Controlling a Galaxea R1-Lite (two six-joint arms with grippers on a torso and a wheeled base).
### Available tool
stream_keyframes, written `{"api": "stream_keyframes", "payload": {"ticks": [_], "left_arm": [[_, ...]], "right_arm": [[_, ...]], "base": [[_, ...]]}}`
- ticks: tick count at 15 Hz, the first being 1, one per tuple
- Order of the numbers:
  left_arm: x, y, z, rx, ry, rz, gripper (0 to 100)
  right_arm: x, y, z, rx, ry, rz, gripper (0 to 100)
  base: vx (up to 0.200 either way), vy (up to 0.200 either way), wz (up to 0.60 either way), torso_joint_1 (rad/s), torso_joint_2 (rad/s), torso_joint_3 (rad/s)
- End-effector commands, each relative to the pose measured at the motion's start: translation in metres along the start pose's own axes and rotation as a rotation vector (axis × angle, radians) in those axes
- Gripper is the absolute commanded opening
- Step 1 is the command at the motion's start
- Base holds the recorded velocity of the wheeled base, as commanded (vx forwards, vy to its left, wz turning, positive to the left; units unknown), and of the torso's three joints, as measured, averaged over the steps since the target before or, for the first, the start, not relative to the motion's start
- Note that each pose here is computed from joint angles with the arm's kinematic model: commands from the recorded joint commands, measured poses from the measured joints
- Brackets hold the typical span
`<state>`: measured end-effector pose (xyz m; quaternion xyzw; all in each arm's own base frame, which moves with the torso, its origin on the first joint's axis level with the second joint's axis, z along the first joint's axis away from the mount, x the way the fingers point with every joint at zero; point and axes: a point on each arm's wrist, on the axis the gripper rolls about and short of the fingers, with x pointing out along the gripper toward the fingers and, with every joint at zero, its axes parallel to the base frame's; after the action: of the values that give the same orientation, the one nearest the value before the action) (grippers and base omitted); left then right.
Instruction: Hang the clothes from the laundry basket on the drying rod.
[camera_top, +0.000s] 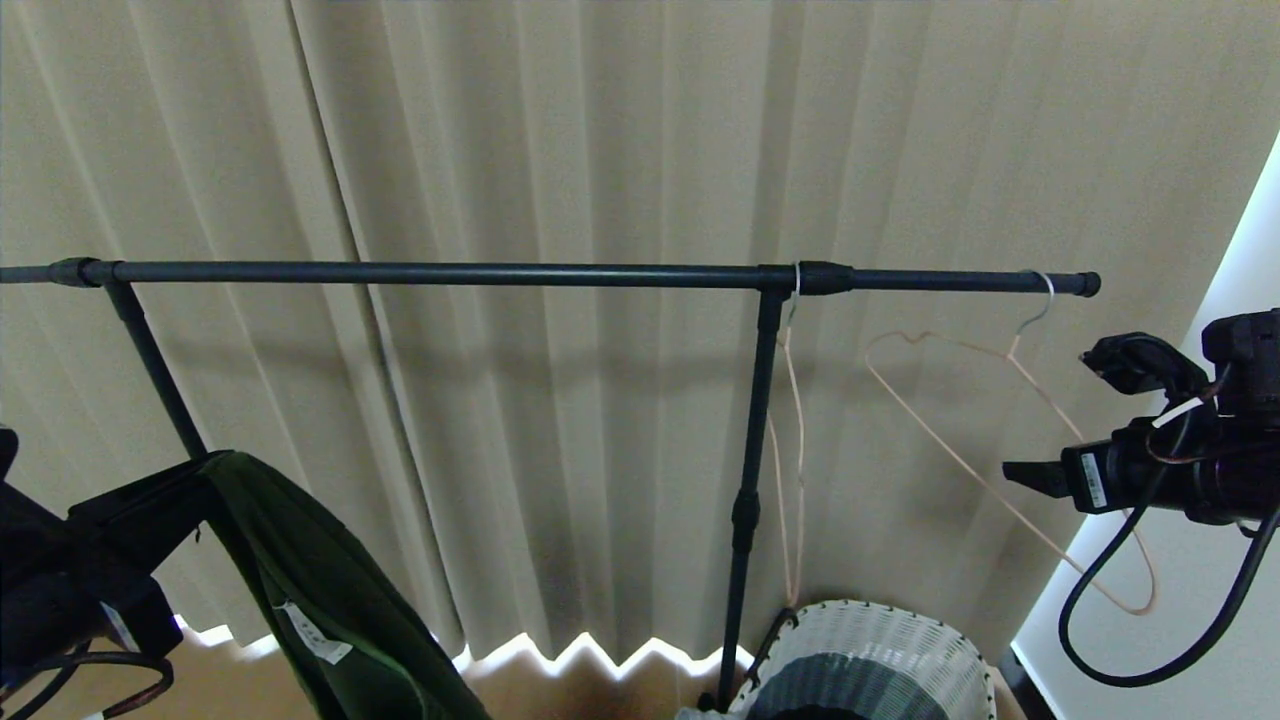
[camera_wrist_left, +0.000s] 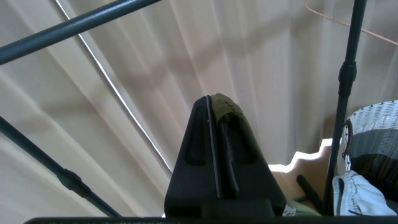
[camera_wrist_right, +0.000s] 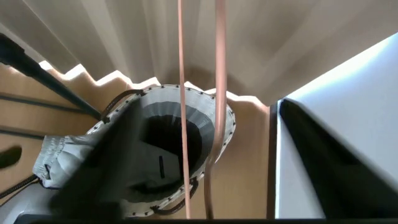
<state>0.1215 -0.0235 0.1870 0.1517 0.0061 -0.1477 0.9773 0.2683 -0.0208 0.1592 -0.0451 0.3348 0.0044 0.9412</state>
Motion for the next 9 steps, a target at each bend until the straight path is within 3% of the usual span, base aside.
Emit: {"api": "stream_keyframes", "payload": {"ticks": [1,9], "left_arm": [[-0.001,0.000,0.000,0.001,-0.003,0.001,0],[-0.002,0.000,0.001,0.000,-0.007,0.004,0]], "right_arm": [[0.001,0.000,0.000,0.000,0.003,0.002,0],[-0.025,0.001,0.005,0.051,-0.072,-0.007,0]], "base": [[0.000,0.000,0.00,0.000,0.00,0.000],[0.000,0.000,0.00,0.000,0.00,0.000]]}}
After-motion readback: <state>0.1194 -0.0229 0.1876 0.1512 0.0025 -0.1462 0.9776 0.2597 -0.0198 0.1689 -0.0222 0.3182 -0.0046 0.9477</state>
